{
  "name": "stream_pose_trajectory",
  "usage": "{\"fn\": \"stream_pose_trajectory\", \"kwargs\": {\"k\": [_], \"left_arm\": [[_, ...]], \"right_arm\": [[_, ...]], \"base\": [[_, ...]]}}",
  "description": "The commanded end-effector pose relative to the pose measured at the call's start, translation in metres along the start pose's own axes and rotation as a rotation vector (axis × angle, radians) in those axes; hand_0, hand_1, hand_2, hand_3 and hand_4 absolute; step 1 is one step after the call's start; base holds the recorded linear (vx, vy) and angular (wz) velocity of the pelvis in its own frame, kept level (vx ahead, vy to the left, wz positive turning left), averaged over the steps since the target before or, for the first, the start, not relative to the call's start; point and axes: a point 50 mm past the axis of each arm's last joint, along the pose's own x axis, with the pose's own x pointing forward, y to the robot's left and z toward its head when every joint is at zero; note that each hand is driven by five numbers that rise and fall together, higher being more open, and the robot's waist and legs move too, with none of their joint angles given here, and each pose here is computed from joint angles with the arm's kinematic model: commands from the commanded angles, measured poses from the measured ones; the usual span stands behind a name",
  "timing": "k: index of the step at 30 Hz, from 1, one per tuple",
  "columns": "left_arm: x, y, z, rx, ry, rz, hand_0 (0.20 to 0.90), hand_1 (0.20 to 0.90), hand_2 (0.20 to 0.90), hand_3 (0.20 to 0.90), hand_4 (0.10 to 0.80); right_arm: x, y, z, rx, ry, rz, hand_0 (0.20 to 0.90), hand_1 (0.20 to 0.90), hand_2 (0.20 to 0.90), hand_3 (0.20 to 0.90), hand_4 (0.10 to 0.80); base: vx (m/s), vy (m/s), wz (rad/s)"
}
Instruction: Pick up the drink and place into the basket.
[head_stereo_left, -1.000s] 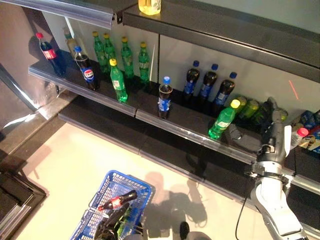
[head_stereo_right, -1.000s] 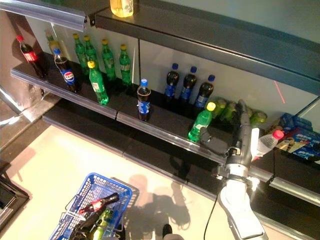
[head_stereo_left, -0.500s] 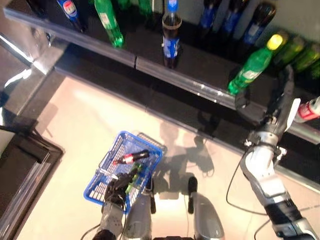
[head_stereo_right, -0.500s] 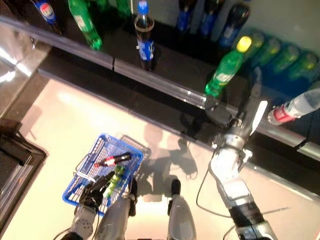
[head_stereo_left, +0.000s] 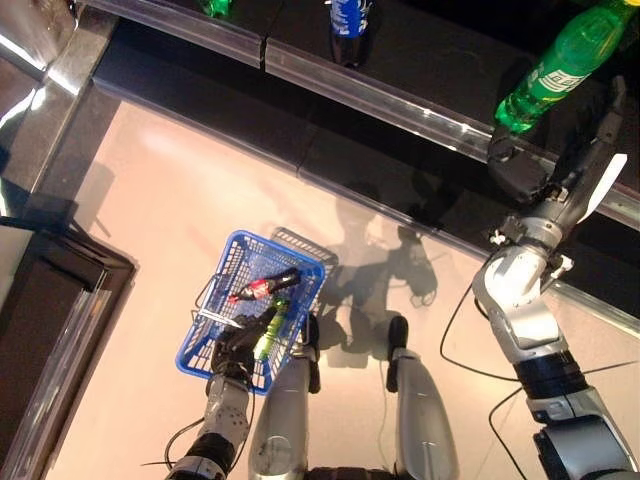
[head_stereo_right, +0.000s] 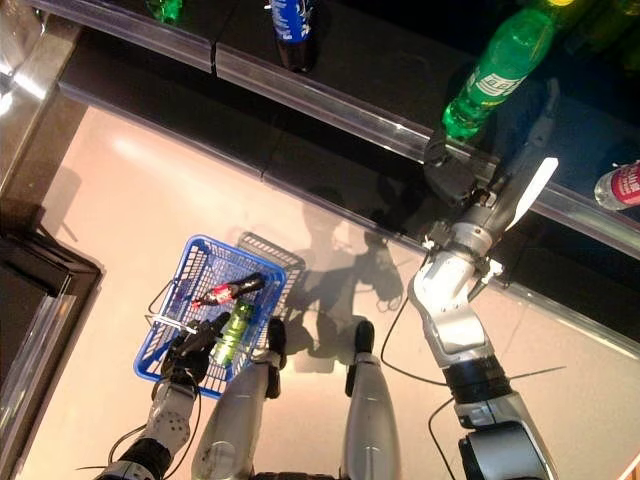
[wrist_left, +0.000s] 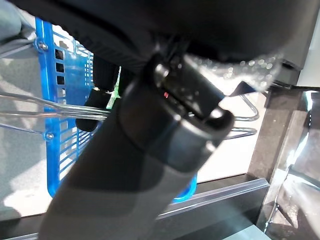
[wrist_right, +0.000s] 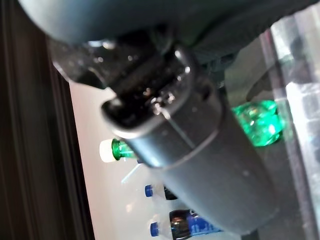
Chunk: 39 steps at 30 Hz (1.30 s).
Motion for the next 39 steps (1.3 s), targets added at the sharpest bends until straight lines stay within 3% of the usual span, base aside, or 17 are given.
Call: {"fn": "stream_pose_trajectory", "kwargs": {"k": [1,29,30,31,32,39], "left_arm": [[-0.009,0.013,0.013,0.033,-0.082,-0.023,0.3,0.3,0.3,0.2,0.1],[-0.006,0.004,0.037,0.056,-0.115,-0.107,0.3,0.3,0.3,0.2,0.1],[-0.006,0.005,0.039,0.059,-0.116,-0.109,0.3,0.3,0.3,0.2,0.1],[-0.006,0.005,0.04,0.061,-0.116,-0.109,0.3,0.3,0.3,0.2,0.1],[-0.007,0.008,0.041,0.063,-0.117,-0.108,0.3,0.3,0.3,0.2,0.1],[-0.006,0.009,0.046,0.063,-0.129,-0.121,0.3,0.3,0.3,0.2,0.1]], "right_arm": [[0.034,0.001,0.059,0.196,-0.22,-0.061,0.9,0.9,0.9,0.9,0.8],[0.117,0.005,0.119,0.262,-0.22,-0.166,0.9,0.9,0.9,0.9,0.8],[0.119,0.004,0.121,0.253,-0.227,-0.175,0.841,0.841,0.841,0.831,0.731],[0.12,0.003,0.123,0.244,-0.233,-0.182,0.354,0.354,0.354,0.263,0.163],[0.123,0.002,0.126,0.233,-0.238,-0.191,0.3,0.3,0.3,0.2,0.1],[0.128,-0.006,0.128,0.221,-0.241,-0.205,0.3,0.3,0.3,0.2,0.1]], "base": [[0.029,-0.036,0.02],[0.02,-0.012,0.01],[0.0,0.0,0.0],[0.0,0.0,0.0],[0.0,0.0,0.0],[0.0,0.0,0.0]]}}
